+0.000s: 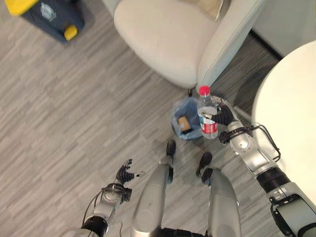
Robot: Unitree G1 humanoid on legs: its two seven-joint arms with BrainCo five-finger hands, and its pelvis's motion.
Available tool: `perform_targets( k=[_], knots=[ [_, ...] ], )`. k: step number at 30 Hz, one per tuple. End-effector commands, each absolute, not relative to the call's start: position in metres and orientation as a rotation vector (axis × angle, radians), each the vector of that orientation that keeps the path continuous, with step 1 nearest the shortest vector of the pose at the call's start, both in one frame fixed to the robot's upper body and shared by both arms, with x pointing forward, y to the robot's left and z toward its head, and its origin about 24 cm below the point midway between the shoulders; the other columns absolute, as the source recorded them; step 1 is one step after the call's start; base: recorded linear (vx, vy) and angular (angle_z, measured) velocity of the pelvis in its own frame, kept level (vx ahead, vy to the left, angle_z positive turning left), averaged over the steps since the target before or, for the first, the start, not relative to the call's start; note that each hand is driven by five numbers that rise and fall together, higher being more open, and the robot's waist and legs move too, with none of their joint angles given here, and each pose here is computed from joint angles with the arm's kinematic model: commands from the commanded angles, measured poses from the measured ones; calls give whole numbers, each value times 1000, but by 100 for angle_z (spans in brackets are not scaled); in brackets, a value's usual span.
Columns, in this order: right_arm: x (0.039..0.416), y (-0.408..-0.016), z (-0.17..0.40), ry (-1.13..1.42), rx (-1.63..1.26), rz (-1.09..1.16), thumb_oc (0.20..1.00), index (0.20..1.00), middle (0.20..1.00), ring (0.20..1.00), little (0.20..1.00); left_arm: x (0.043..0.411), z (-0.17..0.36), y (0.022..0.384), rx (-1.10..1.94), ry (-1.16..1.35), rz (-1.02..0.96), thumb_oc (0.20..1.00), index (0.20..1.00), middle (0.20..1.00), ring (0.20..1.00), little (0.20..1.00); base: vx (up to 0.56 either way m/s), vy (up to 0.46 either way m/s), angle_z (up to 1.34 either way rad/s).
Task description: Gather garbage on tea table into small bin, then transfer packed bag to large trash can.
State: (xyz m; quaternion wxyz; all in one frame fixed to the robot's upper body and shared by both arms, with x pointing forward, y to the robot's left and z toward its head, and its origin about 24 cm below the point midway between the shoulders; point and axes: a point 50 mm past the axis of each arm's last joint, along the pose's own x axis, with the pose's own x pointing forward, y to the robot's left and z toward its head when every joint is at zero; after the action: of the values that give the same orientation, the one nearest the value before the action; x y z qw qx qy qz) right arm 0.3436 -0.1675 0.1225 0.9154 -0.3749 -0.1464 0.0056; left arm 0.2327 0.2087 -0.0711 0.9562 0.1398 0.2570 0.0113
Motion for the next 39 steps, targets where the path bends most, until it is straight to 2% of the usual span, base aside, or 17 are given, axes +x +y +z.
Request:
perform_targets(
  k=[1, 7, 13, 19, 20, 21, 28, 33, 34, 39],
  knots=[
    [335, -154, 138, -433, -695, -18, 200, 200, 200, 200, 200, 221, -72, 215, 264, 508, 62, 1000, 1000, 1000, 1000, 1000, -123, 13, 35],
    [359, -158, 167, -468, -752, -77, 200, 200, 200, 200, 200, 251, -48, 215, 325, 403, 28, 1000, 1000, 1000, 1000, 1000, -43, 14, 20],
    [378, -167, 209, -525, -799, -159, 200, 200, 200, 200, 200, 263, -38, 210, 306, 360, 22, 1000, 1000, 1000, 1000, 1000, 39, 34, 11],
    [392, -180, 205, -439, -841, -230, 200, 200, 200, 200, 200, 269, -35, 199, 310, 337, -11, 1000, 1000, 1000, 1000, 1000, 26, 31, 11],
    [393, -183, 194, -389, -873, -224, 307, 307, 307, 307, 307, 270, -34, 198, 309, 330, -16, 1000, 1000, 1000, 1000, 1000, 12, 15, 7],
    [394, -183, 187, -367, -896, -217, 1000, 1000, 1000, 1000, 1000, 270, -33, 197, 310, 328, -16, 1000, 1000, 1000, 1000, 1000, 0, 0, 0],
    [390, -177, 157, -306, -1017, -151, 1000, 1000, 1000, 1000, 1000, 270, -34, 196, 304, 328, 0, 1000, 1000, 1000, 1000, 1000, 2, 0, 0],
    [383, -171, 158, -405, -1272, -73, 1000, 1000, 1000, 1000, 1000, 270, -34, 197, 315, 324, 11, 1000, 1000, 1000, 1000, 1000, -7, -29, -6],
    [382, -170, 155, -418, -1402, -25, 1000, 1000, 1000, 1000, 1000, 269, -34, 198, 334, 322, -2, 1000, 1000, 1000, 1000, 1000, -4, -30, -7],
    [385, -168, 148, -389, -1519, 29, 1000, 1000, 1000, 1000, 1000, 269, -35, 202, 353, 325, 2, 1000, 1000, 1000, 1000, 1000, -1, -17, -2]
  ],
)
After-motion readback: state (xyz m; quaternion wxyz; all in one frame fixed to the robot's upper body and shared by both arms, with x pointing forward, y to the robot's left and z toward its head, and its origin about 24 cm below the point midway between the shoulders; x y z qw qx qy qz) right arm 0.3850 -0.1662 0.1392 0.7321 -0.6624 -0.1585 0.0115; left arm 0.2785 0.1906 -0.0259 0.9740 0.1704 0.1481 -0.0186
